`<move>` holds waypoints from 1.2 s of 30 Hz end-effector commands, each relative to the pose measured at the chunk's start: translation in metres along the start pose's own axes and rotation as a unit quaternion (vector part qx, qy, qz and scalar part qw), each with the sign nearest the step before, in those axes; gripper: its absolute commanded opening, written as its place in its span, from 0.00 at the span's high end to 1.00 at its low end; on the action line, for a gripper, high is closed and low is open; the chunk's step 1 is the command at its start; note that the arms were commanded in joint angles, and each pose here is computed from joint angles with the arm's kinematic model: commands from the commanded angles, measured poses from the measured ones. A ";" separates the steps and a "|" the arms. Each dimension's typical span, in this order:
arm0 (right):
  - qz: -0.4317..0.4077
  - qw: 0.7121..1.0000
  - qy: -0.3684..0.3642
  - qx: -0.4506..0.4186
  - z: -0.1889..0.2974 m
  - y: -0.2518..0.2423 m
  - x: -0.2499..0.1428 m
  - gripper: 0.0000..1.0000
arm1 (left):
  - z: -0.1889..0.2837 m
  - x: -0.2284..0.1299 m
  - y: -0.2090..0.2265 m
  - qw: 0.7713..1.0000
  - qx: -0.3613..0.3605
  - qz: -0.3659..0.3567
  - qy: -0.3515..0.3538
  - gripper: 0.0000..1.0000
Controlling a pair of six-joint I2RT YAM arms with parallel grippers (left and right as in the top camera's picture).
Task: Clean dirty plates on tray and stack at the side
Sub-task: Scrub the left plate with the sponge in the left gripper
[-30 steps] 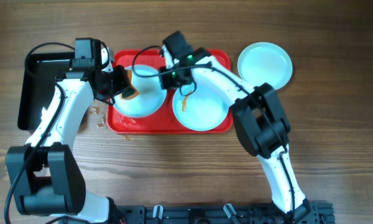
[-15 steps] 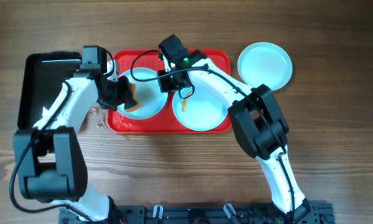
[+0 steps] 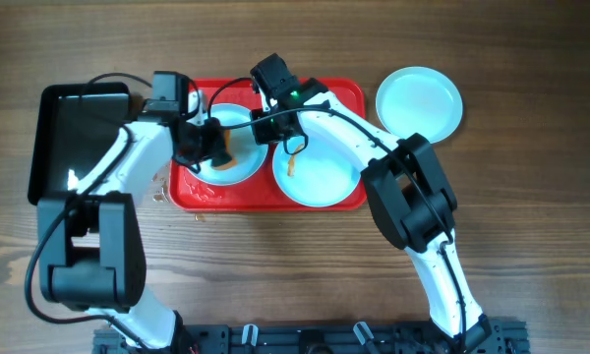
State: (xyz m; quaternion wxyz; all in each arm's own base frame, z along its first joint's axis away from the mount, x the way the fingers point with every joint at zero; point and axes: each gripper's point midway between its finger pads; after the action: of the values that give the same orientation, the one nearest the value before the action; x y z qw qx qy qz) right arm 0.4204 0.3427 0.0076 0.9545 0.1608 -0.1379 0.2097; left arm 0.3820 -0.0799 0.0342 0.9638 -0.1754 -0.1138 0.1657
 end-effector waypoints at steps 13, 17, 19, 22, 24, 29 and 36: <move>0.015 1.000 0.021 -0.005 -0.008 -0.002 -0.009 0.96 | -0.042 -0.003 0.058 0.988 0.154 -0.015 -0.003 0.96; 0.016 1.000 0.024 -0.011 -0.007 -0.004 -0.011 0.95 | -0.019 0.016 0.099 0.956 0.287 -0.025 -0.062 0.96; 0.016 1.000 0.023 -0.014 -0.007 -0.005 -0.011 0.96 | -0.004 0.024 0.114 0.935 0.343 -0.030 -0.086 0.96; 0.016 1.000 0.023 -0.014 -0.007 -0.005 -0.011 0.96 | 0.013 0.034 0.123 0.915 0.384 -0.032 -0.116 0.96; 0.016 1.000 0.023 -0.014 -0.007 -0.005 -0.011 0.96 | 0.022 0.039 0.120 0.913 0.384 -0.027 -0.131 0.96; 0.016 1.000 0.023 -0.014 -0.007 -0.005 -0.011 0.96 | 0.053 0.052 0.092 0.928 0.317 0.038 -0.193 0.96; 0.012 1.000 0.023 -0.014 -0.007 -0.005 -0.010 0.96 | 0.062 0.040 0.019 0.980 0.116 0.032 -0.156 0.96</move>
State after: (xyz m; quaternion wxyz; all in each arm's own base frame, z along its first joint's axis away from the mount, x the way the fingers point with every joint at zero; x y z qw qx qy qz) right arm 0.4098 0.3464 0.0072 0.9527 0.1636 -0.1223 0.2250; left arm 0.3957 0.0034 0.0750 0.9379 0.0714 -0.2427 0.2375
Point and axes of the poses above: each gripper's point midway between its finger pads, its own z axis back along the fingers, its own y axis along the line the jaws close on, x = y × z, and after that the axes turned 8 degrees about z, right-handed
